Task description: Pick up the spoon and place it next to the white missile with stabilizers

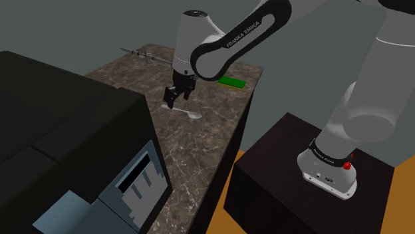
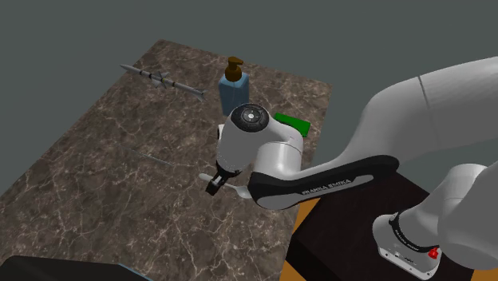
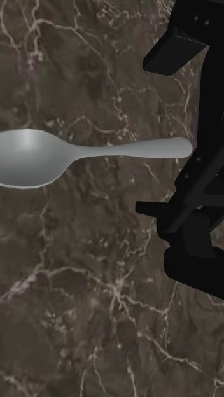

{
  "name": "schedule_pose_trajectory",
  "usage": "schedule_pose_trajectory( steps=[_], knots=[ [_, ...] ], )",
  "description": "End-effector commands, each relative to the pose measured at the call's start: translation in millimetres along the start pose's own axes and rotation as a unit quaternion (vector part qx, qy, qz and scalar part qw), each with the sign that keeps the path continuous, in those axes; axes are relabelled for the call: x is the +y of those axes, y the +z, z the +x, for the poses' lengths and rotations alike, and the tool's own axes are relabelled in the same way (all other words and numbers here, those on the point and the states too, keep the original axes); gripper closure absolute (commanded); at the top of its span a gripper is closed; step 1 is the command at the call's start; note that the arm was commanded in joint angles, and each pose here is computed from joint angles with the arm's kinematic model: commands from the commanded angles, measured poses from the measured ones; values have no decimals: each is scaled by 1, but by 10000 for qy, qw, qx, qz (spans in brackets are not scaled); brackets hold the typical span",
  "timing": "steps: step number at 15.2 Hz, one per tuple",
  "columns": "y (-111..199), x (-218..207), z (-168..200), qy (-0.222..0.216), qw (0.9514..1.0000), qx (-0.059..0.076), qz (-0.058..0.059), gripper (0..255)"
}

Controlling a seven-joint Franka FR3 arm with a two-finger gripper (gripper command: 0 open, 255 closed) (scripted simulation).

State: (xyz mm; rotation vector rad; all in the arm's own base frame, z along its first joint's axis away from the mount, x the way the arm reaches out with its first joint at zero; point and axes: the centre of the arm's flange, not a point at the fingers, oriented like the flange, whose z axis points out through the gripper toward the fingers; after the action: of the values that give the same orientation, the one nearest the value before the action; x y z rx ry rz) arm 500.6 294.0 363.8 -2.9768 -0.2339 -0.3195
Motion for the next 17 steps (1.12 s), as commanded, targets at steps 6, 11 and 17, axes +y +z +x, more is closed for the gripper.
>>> schedule_pose_trajectory(
  steps=[6,11,17],
  knots=[
    [32,-1,-1,-4,10000,8,4,0],
    [32,-1,-1,-4,10000,8,4,0],
    [32,-1,-1,-4,10000,8,3,255]
  ],
)
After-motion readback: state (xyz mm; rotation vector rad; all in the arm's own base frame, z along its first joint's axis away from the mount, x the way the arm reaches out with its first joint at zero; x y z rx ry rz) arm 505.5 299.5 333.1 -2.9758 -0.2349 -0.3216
